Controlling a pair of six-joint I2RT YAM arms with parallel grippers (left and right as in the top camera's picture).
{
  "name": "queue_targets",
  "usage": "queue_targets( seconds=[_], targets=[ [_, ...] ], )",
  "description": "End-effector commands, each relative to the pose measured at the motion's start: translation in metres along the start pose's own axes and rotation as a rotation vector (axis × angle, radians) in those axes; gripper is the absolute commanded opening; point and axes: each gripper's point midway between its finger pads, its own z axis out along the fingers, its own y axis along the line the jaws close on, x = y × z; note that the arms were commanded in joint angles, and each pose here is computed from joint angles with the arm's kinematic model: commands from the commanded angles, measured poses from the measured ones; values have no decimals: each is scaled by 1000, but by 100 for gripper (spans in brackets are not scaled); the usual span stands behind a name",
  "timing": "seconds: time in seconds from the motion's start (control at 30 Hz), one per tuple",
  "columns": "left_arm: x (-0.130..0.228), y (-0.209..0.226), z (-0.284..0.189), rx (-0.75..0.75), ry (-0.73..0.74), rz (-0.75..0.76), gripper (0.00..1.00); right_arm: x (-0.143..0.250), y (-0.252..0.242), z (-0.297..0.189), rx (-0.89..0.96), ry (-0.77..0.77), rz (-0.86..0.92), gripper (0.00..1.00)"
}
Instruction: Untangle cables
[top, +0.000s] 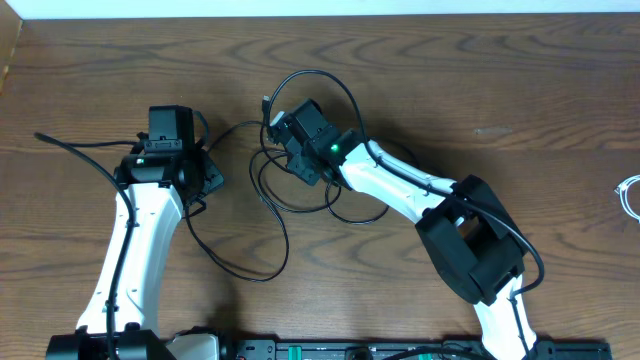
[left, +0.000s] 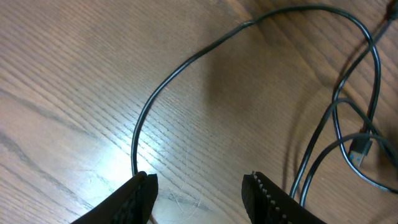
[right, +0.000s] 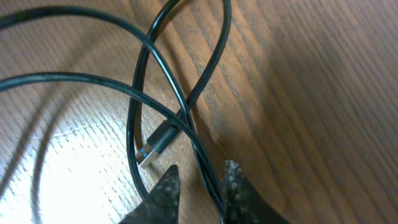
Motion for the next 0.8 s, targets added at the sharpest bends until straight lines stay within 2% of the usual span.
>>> queue_targets(
  seconds=[0.0,0.77],
  targets=[
    [-1,5,2,-27,-4,-33,50,6,0,10,7,20,-7,24],
    [0,6,2,-30,2,-32,50,20,-10,24,30,57,9,26]
  ],
)
